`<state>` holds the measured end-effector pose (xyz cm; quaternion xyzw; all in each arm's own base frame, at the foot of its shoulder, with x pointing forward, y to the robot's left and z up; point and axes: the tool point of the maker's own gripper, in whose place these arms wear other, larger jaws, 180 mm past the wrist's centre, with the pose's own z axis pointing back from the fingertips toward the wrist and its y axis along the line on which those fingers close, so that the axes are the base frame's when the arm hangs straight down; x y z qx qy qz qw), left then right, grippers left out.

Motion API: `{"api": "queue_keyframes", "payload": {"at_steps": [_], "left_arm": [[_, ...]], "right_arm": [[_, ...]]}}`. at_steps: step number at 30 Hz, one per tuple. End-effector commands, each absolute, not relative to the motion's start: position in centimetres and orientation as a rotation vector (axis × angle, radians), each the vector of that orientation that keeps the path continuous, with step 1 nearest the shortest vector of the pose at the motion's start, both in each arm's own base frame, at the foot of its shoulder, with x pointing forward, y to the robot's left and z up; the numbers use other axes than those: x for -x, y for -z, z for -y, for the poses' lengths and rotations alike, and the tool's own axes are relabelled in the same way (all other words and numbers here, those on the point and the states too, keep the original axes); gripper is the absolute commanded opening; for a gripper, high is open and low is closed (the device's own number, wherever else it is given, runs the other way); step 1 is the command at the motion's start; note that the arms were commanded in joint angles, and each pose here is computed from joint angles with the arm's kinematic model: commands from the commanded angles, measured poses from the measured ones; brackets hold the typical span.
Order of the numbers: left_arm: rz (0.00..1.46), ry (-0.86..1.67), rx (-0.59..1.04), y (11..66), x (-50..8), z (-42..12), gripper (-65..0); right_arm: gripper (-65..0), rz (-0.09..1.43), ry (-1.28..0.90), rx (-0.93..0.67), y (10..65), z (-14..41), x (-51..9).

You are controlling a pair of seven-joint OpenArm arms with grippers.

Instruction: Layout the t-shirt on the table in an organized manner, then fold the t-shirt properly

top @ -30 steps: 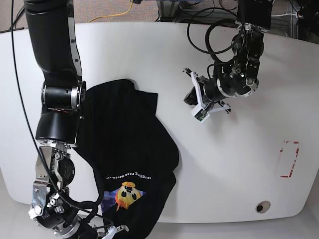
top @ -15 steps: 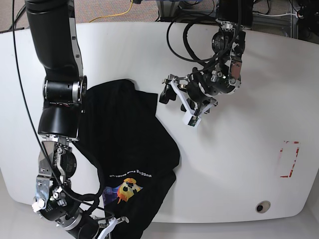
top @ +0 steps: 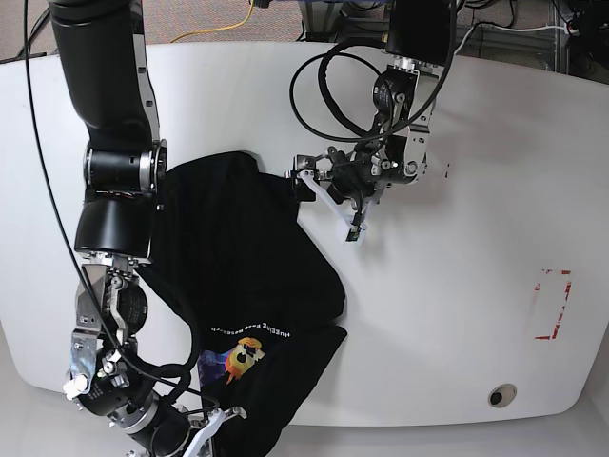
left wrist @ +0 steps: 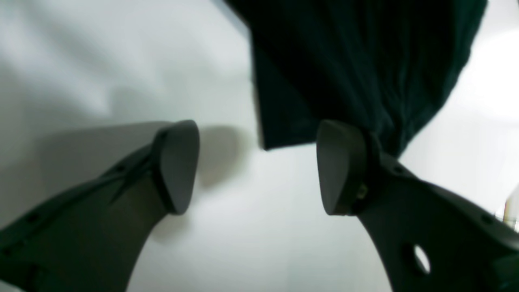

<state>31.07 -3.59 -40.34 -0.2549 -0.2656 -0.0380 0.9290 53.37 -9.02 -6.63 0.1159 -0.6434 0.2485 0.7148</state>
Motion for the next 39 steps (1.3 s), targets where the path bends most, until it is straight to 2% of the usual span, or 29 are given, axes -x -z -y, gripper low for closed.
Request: {"api": "queue_keyframes", "payload": {"at_steps": [1,9,18,31,35,39], "left_arm": [[0.558,0.073,0.539,39.9,-31.8,4.2,-23.5],[0.491,0.073,0.537,41.7,-32.3,4.5,-23.5],[0.373,0.032,0.672,42.8,-32.0,7.4,-23.6],[0.327,0.109,0.705,42.8,-30.8,10.0,-23.7],[0.327,0.110,0.703,42.8,-30.8,10.0,-28.2],[0.328,0.108,0.701,42.9,-30.8,9.9,-38.9]], "right_arm": [[-65.0,1.529,-0.559,-0.263,2.8,8.9,-53.2],[-65.0,1.534,-0.559,-0.260,2.6,9.0,-53.1],[-65.0,1.534,-0.559,-0.260,2.6,9.0,-53.1],[-65.0,1.535,-0.559,-0.260,2.6,9.0,-53.1],[-65.0,1.530,-0.559,-0.261,2.9,9.0,-53.0],[-65.0,1.539,-0.565,-0.258,2.8,8.9,-52.7]]}}
